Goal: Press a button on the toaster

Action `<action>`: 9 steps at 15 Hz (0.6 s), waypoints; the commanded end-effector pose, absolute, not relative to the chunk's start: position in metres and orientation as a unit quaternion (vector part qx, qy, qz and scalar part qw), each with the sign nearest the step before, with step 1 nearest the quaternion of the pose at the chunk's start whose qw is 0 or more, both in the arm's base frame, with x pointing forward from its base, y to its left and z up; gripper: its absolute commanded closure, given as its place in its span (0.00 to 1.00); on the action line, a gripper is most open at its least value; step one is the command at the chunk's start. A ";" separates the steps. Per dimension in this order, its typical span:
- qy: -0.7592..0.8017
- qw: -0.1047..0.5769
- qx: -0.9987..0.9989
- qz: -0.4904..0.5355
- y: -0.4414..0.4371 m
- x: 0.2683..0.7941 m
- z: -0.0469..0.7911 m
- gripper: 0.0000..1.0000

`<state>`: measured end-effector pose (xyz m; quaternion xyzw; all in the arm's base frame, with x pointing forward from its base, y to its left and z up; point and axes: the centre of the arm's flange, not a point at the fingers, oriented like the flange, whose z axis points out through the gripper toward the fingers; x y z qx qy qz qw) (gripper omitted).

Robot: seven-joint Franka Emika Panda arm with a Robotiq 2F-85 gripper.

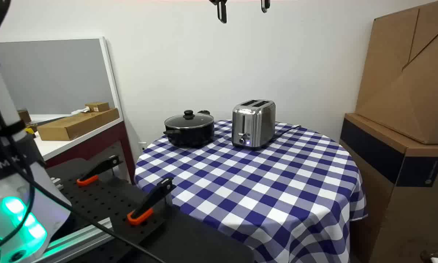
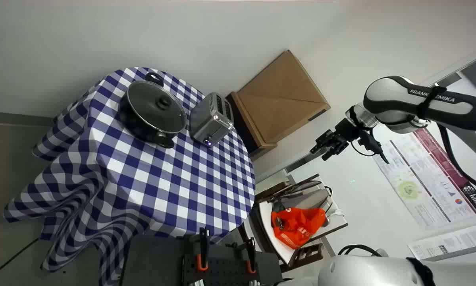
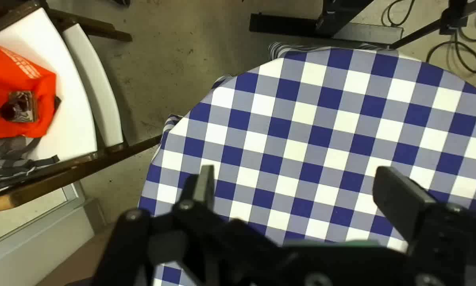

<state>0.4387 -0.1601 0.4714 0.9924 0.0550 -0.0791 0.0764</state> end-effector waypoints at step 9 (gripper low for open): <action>0.047 0.082 0.994 -0.062 -0.162 0.441 0.470 0.41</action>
